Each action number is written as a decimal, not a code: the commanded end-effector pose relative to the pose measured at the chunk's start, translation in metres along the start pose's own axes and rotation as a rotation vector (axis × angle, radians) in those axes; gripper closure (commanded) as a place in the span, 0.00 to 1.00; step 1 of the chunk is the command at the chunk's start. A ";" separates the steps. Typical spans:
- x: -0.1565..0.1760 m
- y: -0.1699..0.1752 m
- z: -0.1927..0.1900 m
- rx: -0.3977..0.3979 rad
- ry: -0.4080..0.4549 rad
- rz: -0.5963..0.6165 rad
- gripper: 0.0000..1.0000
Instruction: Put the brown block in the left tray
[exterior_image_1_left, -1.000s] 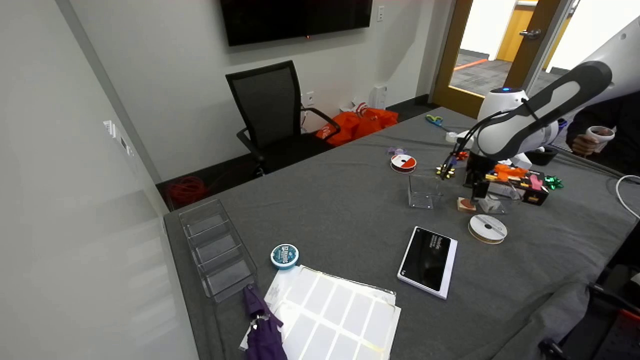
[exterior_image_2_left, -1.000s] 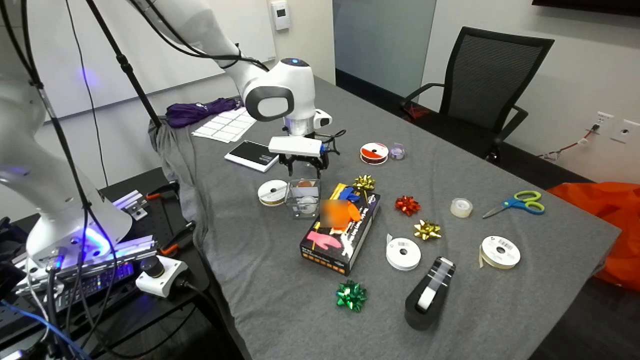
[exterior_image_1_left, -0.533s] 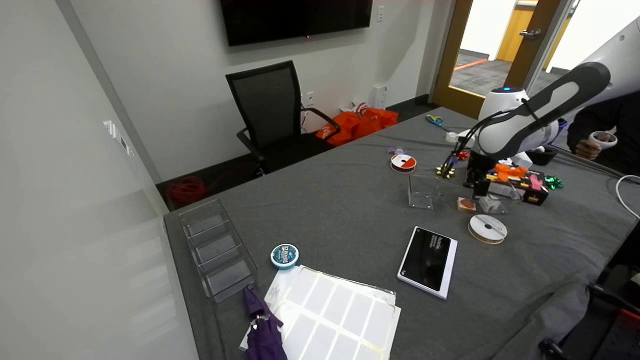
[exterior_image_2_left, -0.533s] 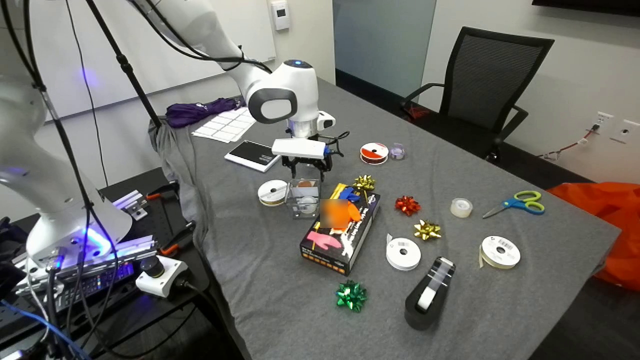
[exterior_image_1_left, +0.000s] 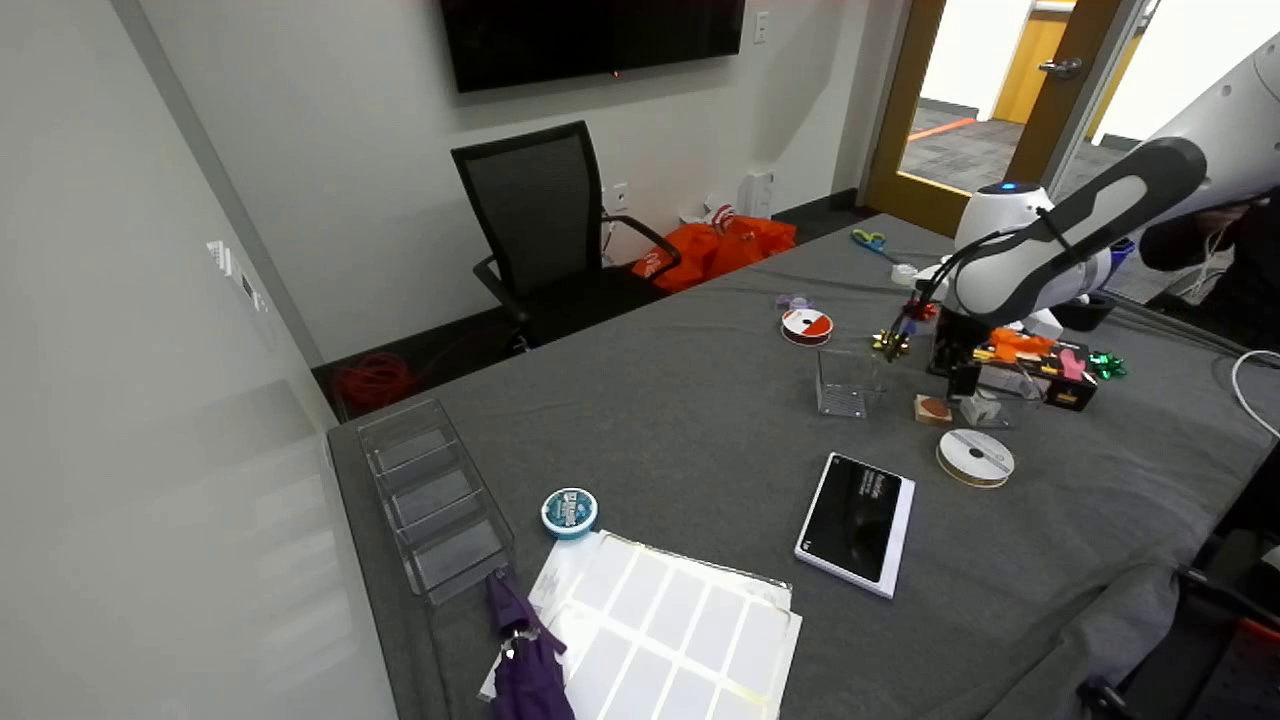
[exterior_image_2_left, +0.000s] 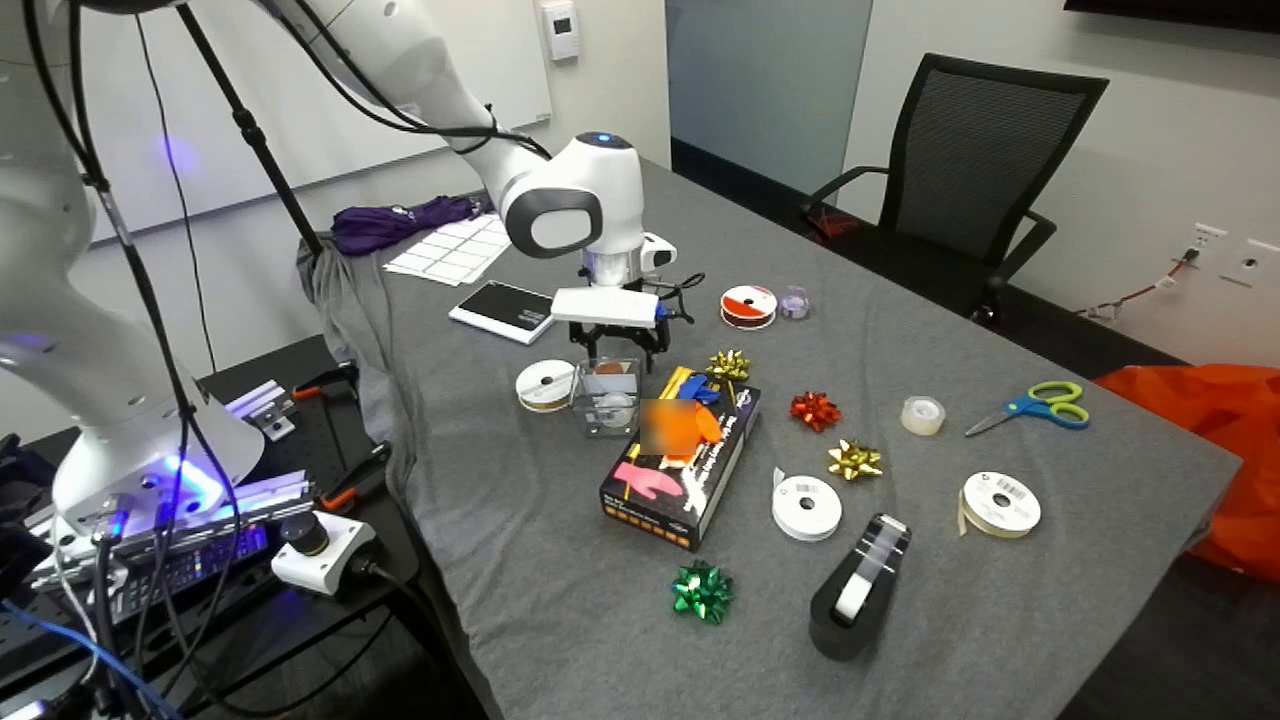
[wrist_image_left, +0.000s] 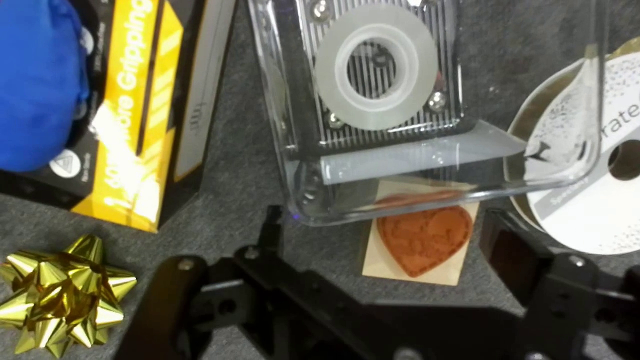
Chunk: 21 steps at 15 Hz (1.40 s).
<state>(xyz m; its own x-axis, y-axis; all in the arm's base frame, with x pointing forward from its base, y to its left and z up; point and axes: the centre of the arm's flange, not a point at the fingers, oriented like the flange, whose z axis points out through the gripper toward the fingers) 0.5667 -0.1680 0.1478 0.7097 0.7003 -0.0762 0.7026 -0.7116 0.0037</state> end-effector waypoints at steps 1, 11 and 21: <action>0.000 0.000 0.000 -0.001 0.000 0.000 0.00; -0.003 -0.011 0.020 0.062 0.029 -0.011 0.00; 0.006 -0.012 0.035 0.086 0.137 0.078 0.62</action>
<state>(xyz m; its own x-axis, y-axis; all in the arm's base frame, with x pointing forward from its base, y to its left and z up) 0.5608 -0.1532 0.1181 0.7670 0.6413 0.0218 0.6406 -0.7633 -0.0836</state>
